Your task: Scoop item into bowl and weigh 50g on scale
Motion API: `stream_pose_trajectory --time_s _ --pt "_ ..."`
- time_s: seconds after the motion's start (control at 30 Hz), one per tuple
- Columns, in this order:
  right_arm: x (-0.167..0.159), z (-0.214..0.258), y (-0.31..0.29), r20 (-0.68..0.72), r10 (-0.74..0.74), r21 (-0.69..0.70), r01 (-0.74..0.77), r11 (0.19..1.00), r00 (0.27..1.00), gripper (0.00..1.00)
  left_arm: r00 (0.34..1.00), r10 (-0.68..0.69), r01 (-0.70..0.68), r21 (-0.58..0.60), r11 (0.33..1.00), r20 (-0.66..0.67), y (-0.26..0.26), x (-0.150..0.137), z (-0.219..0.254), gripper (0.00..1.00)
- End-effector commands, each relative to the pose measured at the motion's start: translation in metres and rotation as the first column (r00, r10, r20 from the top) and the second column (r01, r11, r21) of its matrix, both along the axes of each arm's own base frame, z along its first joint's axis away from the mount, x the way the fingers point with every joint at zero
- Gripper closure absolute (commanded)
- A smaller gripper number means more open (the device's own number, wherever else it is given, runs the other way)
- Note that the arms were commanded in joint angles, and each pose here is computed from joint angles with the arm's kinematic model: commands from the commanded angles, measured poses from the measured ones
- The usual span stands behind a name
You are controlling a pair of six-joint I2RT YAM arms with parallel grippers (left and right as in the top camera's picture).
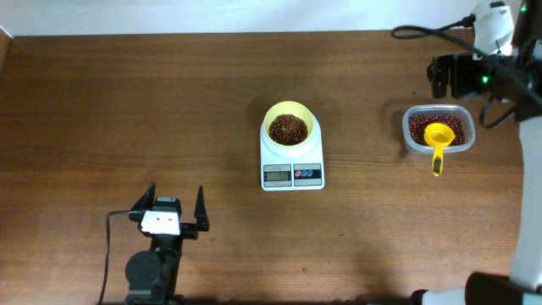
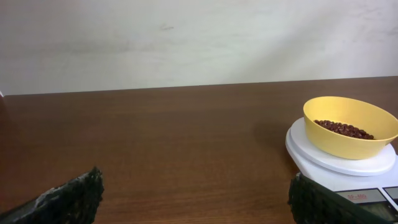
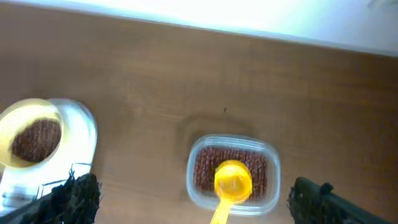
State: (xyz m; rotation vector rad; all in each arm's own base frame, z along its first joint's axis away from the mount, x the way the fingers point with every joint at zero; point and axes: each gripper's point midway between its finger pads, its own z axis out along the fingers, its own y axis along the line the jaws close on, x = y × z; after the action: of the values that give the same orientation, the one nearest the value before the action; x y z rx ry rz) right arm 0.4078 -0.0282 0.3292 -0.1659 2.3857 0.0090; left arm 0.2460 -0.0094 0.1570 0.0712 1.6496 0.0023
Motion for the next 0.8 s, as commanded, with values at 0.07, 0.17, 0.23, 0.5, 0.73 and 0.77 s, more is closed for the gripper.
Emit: stream_pose_trajectory --time_s 0.07,0.17,0.23,0.5,0.73,0.77 --pt "-0.024 -0.011 0.014 0.156 -0.014 0.071 0.003 0.997 0.988 0.01 1.0 -0.002 0.002 0.016 1.0 0.001 0.0 0.0 -0.001 0.01" --pt "-0.042 -0.025 0.023 0.318 0.019 0.07 -0.043 0.997 0.948 0.01 1.0 -0.002 0.002 0.016 1.0 0.001 0.0 0.0 -0.001 0.01" --pt "-0.054 -0.033 0.024 0.412 0.003 0.08 -0.039 0.996 0.911 0.01 1.0 -0.002 0.002 0.016 1.0 0.001 0.0 0.0 -0.001 0.01" --pt "-0.11 -0.066 0.031 0.744 -0.072 0.149 -0.059 0.987 0.664 0.01 1.0 -0.002 0.002 0.016 1.0 0.001 0.0 0.0 -0.001 0.01" --pt "-0.147 -0.1 0.031 0.811 -0.082 0.133 -0.046 0.99 0.579 0.01 1.0 -0.002 0.002 0.016 1.0 0.001 0.0 0.0 -0.001 0.01" --pt "-0.15 -0.104 0.031 0.819 -0.083 0.131 -0.044 0.99 0.568 0.01 1.0 -0.002 0.002 0.016 1.0 0.001 0.0 0.0 -0.001 0.01"
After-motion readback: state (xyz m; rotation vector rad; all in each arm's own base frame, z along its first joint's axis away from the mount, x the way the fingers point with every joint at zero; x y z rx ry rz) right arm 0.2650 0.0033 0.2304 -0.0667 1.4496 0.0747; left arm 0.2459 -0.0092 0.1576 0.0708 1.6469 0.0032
